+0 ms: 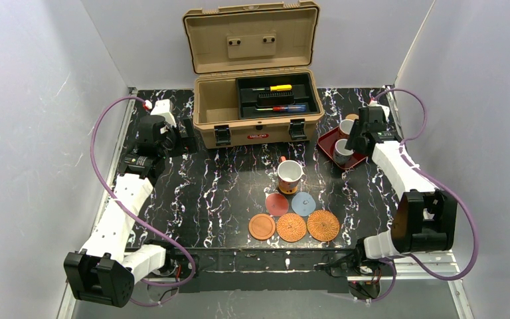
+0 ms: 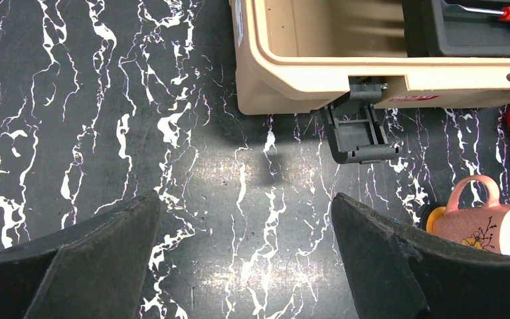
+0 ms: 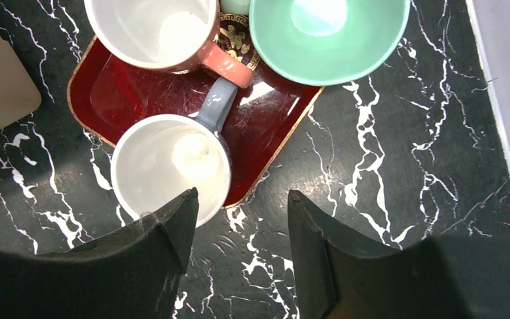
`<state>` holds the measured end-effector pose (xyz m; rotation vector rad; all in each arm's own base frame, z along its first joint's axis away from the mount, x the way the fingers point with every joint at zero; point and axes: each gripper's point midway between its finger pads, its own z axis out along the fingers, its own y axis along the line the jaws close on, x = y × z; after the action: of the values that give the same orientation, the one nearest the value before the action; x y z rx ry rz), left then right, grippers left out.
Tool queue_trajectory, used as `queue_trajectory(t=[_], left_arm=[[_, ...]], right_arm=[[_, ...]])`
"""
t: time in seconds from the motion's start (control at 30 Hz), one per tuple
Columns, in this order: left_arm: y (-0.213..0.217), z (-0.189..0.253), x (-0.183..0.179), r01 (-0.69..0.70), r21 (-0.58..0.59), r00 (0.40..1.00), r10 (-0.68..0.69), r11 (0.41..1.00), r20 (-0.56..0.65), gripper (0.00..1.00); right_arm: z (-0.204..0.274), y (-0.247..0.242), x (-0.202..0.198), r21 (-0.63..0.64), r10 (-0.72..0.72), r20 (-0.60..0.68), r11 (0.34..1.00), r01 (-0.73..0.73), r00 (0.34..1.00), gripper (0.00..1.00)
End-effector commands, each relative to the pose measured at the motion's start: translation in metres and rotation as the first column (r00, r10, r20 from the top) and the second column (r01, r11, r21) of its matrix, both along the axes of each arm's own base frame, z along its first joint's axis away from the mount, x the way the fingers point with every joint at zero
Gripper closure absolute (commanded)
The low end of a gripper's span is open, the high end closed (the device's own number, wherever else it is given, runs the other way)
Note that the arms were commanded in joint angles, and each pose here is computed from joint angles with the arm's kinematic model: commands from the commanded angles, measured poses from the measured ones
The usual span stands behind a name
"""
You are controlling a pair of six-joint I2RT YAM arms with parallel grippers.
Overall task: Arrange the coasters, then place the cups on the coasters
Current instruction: Pick up the cup from the tray.
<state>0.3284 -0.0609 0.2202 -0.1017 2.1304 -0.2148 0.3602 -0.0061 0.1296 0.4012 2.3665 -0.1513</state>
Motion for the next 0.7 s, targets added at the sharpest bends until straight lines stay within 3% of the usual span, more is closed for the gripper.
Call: queue_trajectory(t=[0.0,0.2,0.43,0.67], left_arm=[[-0.003,0.002,-0.002,0.010,-0.008,1.000,-0.009,1.000,0.005,0.01],[-0.003,0.002,-0.002,0.007,-0.006,1.000,-0.007,1.000,0.005,0.01],[-0.003,0.001,-0.002,0.007,-0.006,1.000,-0.007,1.000,0.003,0.01],[-0.003,0.001,-0.001,0.006,-0.005,1.000,-0.006,1.000,0.003,0.01]], right_arm=[[-0.003,0.001,0.009,0.034,-0.062,0.029,0.998,0.061,0.998,0.40],[-0.019,0.006,0.010,0.063,-0.057,0.004,0.996,0.057,0.998,0.43],[-0.040,0.012,0.004,0.104,-0.076,-0.031,0.991,0.078,0.997,0.55],[-0.038,0.007,0.003,0.095,-0.108,-0.005,0.990,0.108,0.994,0.79]])
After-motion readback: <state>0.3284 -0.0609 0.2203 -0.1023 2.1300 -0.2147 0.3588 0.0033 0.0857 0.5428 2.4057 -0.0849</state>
